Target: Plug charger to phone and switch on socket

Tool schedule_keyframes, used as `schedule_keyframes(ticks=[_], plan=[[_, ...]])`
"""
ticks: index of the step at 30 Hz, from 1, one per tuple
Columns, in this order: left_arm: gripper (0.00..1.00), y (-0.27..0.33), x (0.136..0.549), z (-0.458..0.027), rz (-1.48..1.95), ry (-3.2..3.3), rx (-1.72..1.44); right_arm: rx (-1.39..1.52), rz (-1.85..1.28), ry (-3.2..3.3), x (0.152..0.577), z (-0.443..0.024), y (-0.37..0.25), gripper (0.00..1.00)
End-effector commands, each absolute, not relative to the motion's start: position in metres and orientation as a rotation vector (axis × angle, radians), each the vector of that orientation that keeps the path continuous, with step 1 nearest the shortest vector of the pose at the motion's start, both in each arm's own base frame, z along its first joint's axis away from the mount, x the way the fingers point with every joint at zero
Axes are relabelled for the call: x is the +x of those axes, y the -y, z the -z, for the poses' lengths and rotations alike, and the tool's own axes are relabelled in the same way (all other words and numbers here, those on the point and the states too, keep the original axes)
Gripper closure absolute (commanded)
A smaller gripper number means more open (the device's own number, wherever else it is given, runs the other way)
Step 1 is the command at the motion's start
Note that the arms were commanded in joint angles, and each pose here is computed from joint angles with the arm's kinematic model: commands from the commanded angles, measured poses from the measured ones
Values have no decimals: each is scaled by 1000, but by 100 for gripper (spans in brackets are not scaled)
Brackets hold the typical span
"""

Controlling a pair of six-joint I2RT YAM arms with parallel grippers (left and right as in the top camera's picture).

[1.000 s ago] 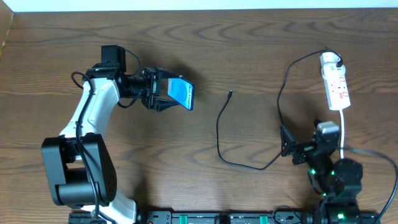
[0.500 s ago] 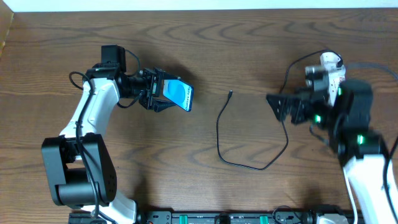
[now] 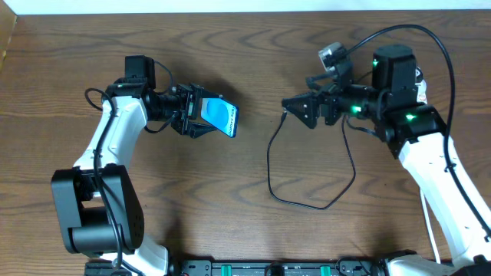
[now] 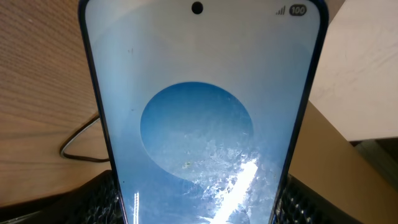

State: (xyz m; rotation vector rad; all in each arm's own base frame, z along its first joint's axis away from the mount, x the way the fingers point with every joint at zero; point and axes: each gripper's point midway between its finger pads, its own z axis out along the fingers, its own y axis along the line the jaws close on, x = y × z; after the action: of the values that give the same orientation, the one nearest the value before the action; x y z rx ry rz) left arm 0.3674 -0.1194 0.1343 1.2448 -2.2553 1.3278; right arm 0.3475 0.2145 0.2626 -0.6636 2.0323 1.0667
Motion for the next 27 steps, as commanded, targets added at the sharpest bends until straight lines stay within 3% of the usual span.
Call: schedule_keyframes(ticks=[1, 6, 11, 27], plan=[[34, 119, 373, -153, -1391, 2272, 1219, -648, -1198, -2031, 341, -272, -234, 2], [34, 119, 373, -153, -1391, 2273, 1219, -455, -1157, -2181, 351, -248, -256, 13], [34, 119, 373, -153, -1391, 2272, 1219, -363, -1038, -2264, 352, -222, -286, 16], [34, 119, 373, -153, -1391, 2272, 1219, -330, -967, -2326, 346, -170, -349, 35]])
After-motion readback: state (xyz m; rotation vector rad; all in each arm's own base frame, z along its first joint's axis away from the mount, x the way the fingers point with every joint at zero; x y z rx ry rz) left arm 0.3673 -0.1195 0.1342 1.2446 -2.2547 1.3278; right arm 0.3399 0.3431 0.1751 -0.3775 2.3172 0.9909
